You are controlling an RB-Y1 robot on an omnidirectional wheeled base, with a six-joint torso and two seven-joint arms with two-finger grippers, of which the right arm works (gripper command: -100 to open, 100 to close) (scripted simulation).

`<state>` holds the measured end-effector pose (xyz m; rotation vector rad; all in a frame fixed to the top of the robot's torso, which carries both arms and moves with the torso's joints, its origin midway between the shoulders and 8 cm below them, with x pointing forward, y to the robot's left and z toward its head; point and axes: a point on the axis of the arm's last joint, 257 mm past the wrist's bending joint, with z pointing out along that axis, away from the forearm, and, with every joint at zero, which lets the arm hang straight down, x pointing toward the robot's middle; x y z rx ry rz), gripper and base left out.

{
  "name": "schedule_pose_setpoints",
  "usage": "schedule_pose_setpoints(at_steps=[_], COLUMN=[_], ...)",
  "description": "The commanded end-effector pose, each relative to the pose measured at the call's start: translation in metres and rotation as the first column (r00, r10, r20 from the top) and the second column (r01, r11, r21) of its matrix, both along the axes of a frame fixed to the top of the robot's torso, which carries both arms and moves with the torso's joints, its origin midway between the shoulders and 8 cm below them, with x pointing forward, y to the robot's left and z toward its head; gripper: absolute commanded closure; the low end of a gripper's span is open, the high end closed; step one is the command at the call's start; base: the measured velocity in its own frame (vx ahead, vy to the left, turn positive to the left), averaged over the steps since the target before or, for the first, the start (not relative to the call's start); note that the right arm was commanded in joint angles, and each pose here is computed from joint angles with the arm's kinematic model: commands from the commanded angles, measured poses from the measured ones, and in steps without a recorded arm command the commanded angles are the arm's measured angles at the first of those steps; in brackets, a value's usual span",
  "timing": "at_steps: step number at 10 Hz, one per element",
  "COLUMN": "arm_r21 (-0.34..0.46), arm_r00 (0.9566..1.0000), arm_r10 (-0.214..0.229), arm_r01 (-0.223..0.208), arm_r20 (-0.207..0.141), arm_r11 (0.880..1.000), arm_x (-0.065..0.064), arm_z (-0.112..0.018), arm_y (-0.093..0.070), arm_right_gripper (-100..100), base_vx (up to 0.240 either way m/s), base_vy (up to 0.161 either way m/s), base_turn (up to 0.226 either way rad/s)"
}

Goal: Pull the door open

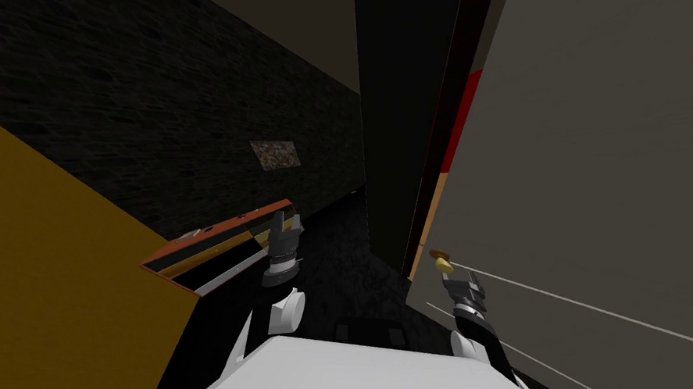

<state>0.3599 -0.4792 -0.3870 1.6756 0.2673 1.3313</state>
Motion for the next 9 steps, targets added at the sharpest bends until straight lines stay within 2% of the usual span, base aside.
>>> schedule_pose_setpoints(at_steps=[1,3,4,5,7,8,9], arm_r21=[0.065,0.118,0.163,0.171,0.262,0.274,0.320], arm_r00=[0.9985,0.9964,0.9940,0.9934,0.9862,0.9850,0.9799], arm_r10=[0.011,0.008,0.003,0.002,-0.011,-0.013,-0.022], arm_r01=[-0.015,-0.018,-0.021,-0.022,-0.033,-0.035,-0.043], arm_r20=[0.054,0.085,0.110,0.115,0.165,0.172,0.198], arm_r11=[0.998,0.993,0.986,0.985,0.964,0.961,0.946], arm_x=[0.011,0.014,0.017,0.017,0.023,0.023,0.026], arm_z=[0.005,0.004,0.003,0.003,0.002,0.002,0.001], arm_y=[0.011,0.015,0.019,0.019,0.026,0.026,0.030], arm_right_gripper=[-100,-100,-100,-100,-100,-100,-100], base_vx=[-0.050,-0.072,-0.053,-0.042,-0.063,-0.061,-0.060], base_vy=[-0.003,0.001,0.017,0.017,0.003,-0.007,-0.008], base_turn=[0.028,0.067,0.061,0.017,0.035,0.023,0.028])
